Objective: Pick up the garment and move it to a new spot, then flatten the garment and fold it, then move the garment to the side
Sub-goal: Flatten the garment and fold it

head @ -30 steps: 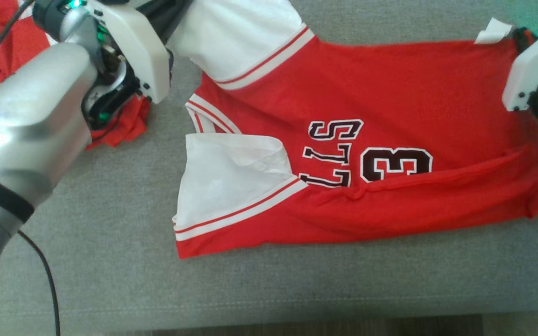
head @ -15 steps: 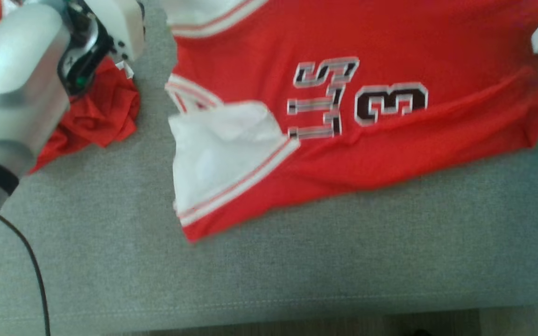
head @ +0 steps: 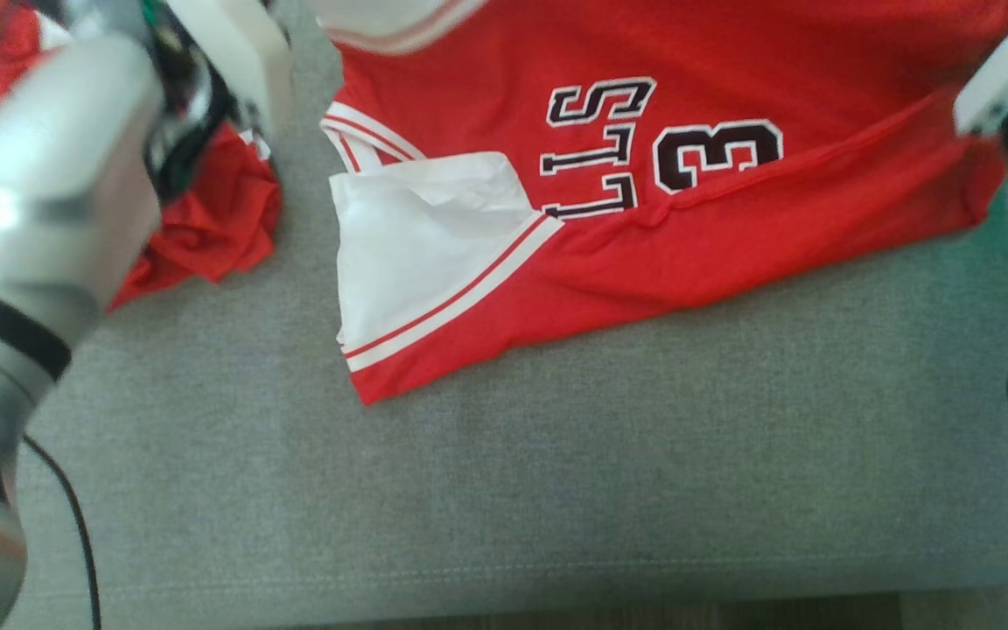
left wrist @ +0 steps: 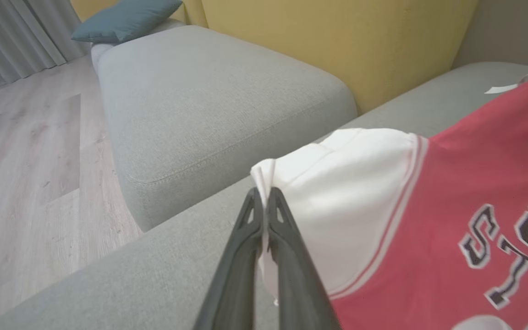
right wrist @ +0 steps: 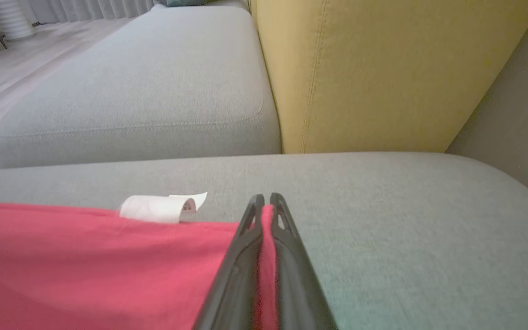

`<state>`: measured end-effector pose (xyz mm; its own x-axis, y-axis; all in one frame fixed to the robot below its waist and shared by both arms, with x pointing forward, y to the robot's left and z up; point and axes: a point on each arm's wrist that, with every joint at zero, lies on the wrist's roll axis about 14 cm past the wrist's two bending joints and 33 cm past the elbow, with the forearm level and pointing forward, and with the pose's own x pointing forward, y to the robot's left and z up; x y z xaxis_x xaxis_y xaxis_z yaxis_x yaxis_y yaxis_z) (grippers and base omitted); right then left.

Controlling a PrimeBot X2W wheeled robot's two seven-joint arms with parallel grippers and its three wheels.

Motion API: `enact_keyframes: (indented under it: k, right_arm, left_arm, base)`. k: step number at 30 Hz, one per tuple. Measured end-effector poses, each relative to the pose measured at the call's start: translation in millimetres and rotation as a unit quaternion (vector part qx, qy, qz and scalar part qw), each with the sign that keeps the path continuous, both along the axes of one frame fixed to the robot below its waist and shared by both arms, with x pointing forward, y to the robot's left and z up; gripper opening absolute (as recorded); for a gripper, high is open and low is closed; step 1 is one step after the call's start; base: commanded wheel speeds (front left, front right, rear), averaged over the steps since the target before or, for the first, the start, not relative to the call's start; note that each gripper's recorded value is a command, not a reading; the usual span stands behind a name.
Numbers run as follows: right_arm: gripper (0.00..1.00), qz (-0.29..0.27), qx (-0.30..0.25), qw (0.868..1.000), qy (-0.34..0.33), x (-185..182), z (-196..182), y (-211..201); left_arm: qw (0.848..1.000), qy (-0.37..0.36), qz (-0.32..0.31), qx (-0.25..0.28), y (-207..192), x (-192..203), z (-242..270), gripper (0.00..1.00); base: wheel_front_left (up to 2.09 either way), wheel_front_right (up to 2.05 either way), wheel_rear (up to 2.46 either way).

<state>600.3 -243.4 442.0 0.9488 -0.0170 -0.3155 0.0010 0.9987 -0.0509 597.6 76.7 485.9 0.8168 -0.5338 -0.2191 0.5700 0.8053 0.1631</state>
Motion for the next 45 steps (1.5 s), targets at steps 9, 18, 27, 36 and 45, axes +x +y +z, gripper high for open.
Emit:
enact_keyframes:
  k: [9, 18, 27, 36, 45]
  right_arm:
    - [0.00, 0.003, 0.002, 0.998, 0.066, -50.3, -21.4, -0.8]
    - [0.00, 0.000, -0.017, 0.990, 0.137, -100.2, -36.2, -18.6]
    - [0.00, 0.010, -0.031, 0.982, 0.187, -117.9, -46.5, -22.9]
    - [0.38, 0.020, -0.044, 0.971, 0.232, -135.4, -60.1, -26.1]
    - [1.00, 0.026, -0.039, 0.986, 0.162, -124.0, -25.2, -24.4]
  left_arm:
    - [0.999, 0.015, -0.044, 0.004, -5.2, -61.4, -4.3, 0.00]
    - [0.996, 0.043, -0.079, -0.001, -13.9, -138.8, -9.0, 0.00]
    - [0.989, 0.104, -0.102, 0.038, -16.3, -190.0, -37.0, 0.00]
    - [0.981, 0.143, -0.110, 0.064, -21.2, -205.4, -65.1, 0.00]
    - [0.990, 0.114, -0.044, 0.067, -6.0, -193.5, -67.0, 1.00]
  base:
    - [0.00, 0.00, 0.00]
    - [0.00, 0.00, 0.00]
    - [0.00, 0.00, 0.00]
    - [0.00, 0.00, 0.00]
    - [0.00, 0.00, 0.00]
